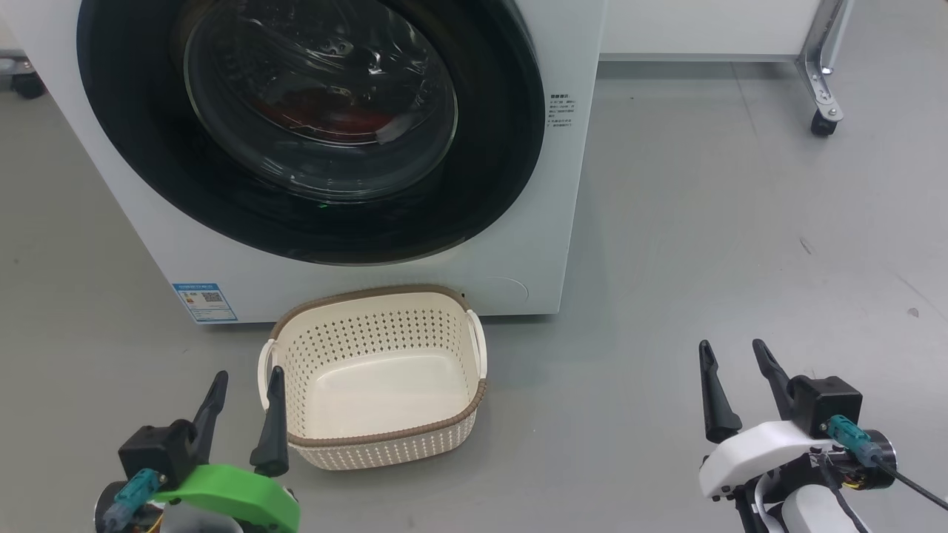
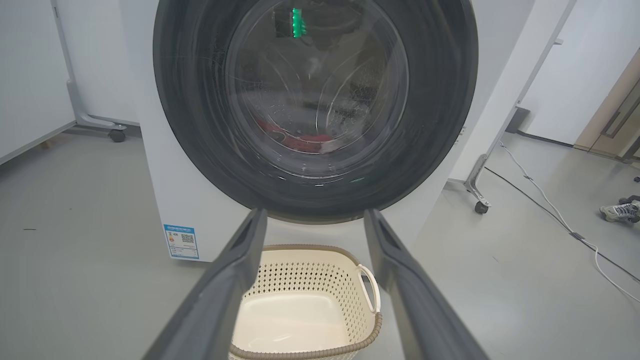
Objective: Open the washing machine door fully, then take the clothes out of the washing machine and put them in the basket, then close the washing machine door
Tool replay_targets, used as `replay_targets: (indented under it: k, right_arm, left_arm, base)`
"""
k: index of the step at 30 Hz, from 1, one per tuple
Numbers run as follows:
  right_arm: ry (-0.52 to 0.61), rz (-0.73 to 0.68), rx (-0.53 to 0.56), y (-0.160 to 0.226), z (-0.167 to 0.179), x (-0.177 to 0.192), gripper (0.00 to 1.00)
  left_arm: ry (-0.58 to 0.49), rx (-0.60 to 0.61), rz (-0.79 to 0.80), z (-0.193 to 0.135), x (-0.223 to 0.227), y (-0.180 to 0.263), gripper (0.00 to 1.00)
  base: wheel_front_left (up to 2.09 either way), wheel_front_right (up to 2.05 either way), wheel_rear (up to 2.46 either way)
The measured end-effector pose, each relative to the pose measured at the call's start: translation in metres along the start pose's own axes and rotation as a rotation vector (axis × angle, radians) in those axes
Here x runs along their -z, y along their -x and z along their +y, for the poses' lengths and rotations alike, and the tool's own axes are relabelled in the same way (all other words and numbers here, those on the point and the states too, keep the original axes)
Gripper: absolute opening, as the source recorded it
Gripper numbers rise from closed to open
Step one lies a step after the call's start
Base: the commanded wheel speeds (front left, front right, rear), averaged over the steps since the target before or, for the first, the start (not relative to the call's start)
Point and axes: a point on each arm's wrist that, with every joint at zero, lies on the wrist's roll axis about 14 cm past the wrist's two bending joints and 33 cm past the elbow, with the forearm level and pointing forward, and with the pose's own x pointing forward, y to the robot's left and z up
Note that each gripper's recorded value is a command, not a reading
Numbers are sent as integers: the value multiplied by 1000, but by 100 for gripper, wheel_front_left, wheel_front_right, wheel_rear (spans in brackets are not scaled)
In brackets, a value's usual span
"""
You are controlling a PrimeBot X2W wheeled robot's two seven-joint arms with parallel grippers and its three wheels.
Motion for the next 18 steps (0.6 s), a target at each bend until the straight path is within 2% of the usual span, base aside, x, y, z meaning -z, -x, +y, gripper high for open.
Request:
replay_targets:
  k: [10,18]
  right_arm:
    - [121,-38,-23,-2,9,-5,100]
    - [113,-50,10,-3,4,-7,100]
  left_arm:
    - [-91,4,-15,-3,3,2,100]
    - [-97,-11,-5,1,7,2,100]
  base:
    - [0,0,0]
    - [0,0,0]
